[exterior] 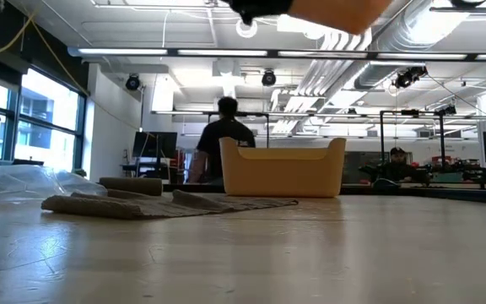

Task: Roll bandage
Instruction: Roll the orange bandage

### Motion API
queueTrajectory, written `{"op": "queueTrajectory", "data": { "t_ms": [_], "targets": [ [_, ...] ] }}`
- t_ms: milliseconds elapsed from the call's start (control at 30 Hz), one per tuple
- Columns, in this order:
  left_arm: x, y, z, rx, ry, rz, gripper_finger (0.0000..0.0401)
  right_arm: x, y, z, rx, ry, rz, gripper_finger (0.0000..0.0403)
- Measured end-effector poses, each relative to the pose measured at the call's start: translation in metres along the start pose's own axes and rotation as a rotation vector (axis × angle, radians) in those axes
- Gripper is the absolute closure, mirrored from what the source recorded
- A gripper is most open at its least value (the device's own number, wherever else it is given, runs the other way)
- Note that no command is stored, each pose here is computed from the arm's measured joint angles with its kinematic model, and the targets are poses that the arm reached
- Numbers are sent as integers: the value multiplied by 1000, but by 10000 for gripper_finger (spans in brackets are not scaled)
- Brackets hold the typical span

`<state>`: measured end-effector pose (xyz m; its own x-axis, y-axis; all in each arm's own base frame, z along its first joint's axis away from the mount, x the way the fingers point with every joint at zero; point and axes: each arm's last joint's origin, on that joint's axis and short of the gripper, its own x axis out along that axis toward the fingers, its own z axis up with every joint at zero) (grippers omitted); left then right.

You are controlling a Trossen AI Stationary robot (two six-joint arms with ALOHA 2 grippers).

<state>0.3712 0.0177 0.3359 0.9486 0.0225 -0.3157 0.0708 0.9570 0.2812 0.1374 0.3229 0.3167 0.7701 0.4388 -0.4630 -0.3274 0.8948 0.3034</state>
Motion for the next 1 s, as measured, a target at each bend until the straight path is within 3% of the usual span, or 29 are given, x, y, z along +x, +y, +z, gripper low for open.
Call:
{"op": "queueTrajectory", "data": {
  "t_ms": [133, 300, 467, 567, 700, 833, 1000],
  "targets": [
    [-29, 20, 8, -10, 9, 62, 401, 11, -4, -18, 125, -25, 68, 403],
    [-39, 38, 0, -36, 87, 142, 401, 16, -5, -24, 154, -34, 116, 403],
    [-35, 46, -12, -38, 162, 183, 401, 10, 7, -8, 126, -63, 187, 403],
    [-31, 46, -18, -47, 210, 183, 401, -4, 22, 8, 34, -112, 206, 403],
    [-34, 31, -27, -54, 340, 111, 401, -40, 40, 28, -103, -184, 48, 403],
    [-41, 2, -29, -69, 453, 19, 401, -79, 43, 52, -199, -355, -280, 403],
    [-48, -34, -14, -41, 426, -9, 401, -100, 40, 80, -337, -388, -391, 403]
  ]
}}
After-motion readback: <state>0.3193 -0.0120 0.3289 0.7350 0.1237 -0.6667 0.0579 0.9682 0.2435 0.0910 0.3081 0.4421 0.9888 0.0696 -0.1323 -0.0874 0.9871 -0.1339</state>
